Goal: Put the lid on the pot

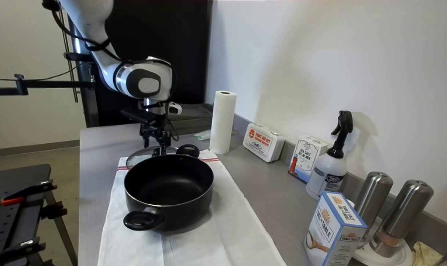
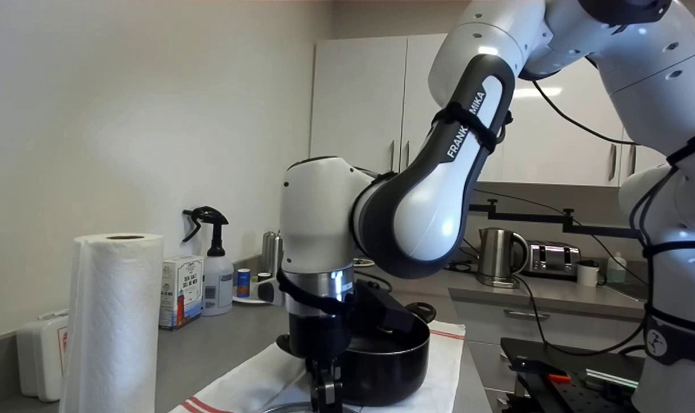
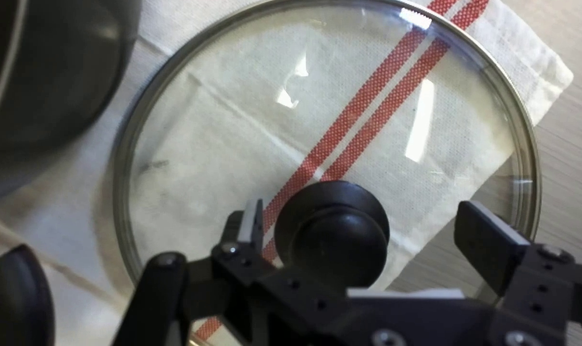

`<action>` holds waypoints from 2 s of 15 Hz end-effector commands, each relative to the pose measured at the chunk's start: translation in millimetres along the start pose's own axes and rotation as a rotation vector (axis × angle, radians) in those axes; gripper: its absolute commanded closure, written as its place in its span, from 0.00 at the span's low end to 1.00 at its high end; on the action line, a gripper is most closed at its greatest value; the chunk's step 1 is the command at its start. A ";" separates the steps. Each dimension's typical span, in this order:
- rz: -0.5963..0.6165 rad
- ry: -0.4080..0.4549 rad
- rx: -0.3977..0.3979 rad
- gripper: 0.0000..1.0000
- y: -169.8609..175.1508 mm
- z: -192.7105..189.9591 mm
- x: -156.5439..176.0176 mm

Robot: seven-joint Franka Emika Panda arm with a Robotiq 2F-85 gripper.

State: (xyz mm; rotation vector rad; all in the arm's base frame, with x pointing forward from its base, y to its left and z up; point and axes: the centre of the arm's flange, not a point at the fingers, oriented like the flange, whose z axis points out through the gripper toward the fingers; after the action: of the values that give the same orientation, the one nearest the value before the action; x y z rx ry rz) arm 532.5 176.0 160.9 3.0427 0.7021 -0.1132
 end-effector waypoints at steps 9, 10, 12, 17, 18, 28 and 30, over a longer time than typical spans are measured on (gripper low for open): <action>-0.020 0.042 -0.010 0.72 0.3 1.7 19.2; -0.021 0.043 -0.010 0.75 0.1 1.2 18.9; -0.019 0.045 -0.010 0.75 0.6 0.0 18.0; -0.030 0.052 -0.009 0.75 -9.3 -20.4 7.6; -0.038 0.057 -0.008 0.75 -12.8 -25.8 4.7; -0.102 0.094 0.007 0.75 -53.3 -90.2 -39.0; -0.112 0.107 0.007 0.75 -60.1 -103.4 -50.0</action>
State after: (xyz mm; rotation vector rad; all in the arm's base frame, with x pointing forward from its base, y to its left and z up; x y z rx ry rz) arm 496.3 215.9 228.4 3.0358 0.8396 0.0051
